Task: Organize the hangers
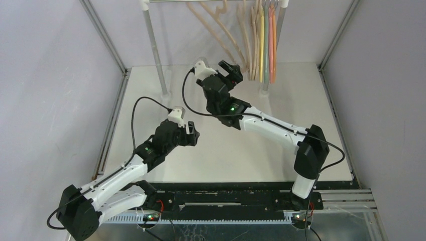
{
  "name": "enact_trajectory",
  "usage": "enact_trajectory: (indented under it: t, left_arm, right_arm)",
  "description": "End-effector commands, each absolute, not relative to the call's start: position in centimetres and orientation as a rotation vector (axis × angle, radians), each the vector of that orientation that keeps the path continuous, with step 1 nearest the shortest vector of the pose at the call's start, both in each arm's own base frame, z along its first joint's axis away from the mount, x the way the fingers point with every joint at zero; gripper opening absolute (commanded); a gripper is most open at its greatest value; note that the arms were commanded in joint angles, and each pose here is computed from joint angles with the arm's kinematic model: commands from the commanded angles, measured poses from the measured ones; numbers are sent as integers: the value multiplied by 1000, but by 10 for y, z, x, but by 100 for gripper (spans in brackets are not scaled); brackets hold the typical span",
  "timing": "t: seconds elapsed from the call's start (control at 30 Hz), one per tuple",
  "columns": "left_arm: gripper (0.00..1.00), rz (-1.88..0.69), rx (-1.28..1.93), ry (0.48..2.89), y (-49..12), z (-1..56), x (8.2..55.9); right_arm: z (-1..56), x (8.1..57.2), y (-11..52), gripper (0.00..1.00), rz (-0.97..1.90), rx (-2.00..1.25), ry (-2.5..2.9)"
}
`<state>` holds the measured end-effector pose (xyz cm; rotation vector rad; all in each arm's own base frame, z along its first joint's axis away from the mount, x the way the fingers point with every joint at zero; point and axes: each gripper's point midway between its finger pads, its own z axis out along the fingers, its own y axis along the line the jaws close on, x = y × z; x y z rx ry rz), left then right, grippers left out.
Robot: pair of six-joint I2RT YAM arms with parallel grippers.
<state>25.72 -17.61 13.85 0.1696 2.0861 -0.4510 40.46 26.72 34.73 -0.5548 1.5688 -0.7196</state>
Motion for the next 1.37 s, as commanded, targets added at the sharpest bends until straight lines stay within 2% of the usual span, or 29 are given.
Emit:
enact_trajectory:
  t: [0.0,0.2,0.4,0.57,0.87,1.33]
  left_arm:
    - [82,-439,153,2041,-180,153,269]
    - [99,-409,145,2052,-180,152,275]
    - [100,-370,132,2070,-181,149,284]
    - [99,-383,127,2083,-188,143,290]
    - [100,-396,146,2103,-197,130,294]
    - [99,-407,167,2100,-199,125,294]
  right_arm:
    - [375,367,265,100,-421,-450,1616]
    - [345,317,262,100,-107,-500,1729]
    - [300,278,243,100,213,-482,1820]
    - [255,264,211,100,306,-409,1857]
    - [202,266,159,100,410,-148,1935]
    - [176,273,148,100,359,-28,1993]
